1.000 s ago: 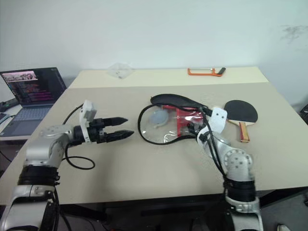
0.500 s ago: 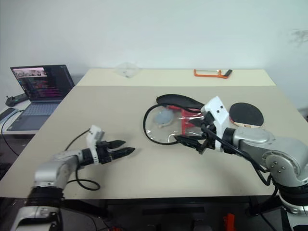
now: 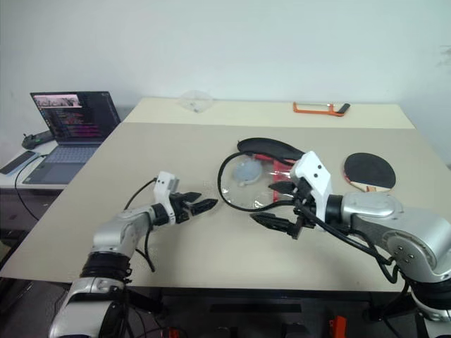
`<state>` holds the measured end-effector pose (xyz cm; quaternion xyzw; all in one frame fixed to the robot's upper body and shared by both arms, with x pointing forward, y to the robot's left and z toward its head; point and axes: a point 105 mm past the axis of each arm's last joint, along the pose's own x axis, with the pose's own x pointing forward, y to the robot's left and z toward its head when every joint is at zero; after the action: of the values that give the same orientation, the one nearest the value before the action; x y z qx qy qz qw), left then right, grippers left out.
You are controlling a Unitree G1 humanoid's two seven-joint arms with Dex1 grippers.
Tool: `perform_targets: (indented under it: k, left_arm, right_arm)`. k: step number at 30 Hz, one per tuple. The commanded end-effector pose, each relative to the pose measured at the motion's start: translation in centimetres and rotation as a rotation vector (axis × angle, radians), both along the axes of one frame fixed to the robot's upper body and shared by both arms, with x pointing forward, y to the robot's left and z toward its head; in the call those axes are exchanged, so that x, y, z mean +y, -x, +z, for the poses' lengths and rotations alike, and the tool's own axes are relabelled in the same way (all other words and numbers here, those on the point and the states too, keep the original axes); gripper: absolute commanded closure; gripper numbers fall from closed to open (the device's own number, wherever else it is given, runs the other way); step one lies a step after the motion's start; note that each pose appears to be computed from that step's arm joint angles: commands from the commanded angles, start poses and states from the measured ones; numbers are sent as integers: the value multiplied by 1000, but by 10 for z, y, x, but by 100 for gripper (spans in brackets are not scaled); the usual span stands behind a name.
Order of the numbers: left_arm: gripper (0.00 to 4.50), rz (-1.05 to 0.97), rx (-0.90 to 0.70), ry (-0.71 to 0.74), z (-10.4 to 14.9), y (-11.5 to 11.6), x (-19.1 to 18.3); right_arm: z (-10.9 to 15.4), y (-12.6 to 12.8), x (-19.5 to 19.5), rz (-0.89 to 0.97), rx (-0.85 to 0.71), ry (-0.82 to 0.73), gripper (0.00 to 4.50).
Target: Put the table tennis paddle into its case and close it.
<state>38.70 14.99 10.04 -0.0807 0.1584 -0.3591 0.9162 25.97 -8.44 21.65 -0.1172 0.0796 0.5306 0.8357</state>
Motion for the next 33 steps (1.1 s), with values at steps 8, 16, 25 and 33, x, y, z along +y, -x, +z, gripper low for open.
perform_targets:
  k: [8,16,25,33]
  left_arm:
    - [0,-75,89,108,13,-2,-28]
    - [0,-143,152,188,11,-1,-75]
    - [173,-218,213,212,16,12,-66]
    - [447,-339,238,178,36,26,-28]
  right_arm:
    - [23,-1,-15,-10,-120,4,3]
    - [27,-6,-22,-34,-140,11,3]
    - [29,-7,-27,-52,-154,18,0]
    - [30,-9,-29,-61,-165,18,0]
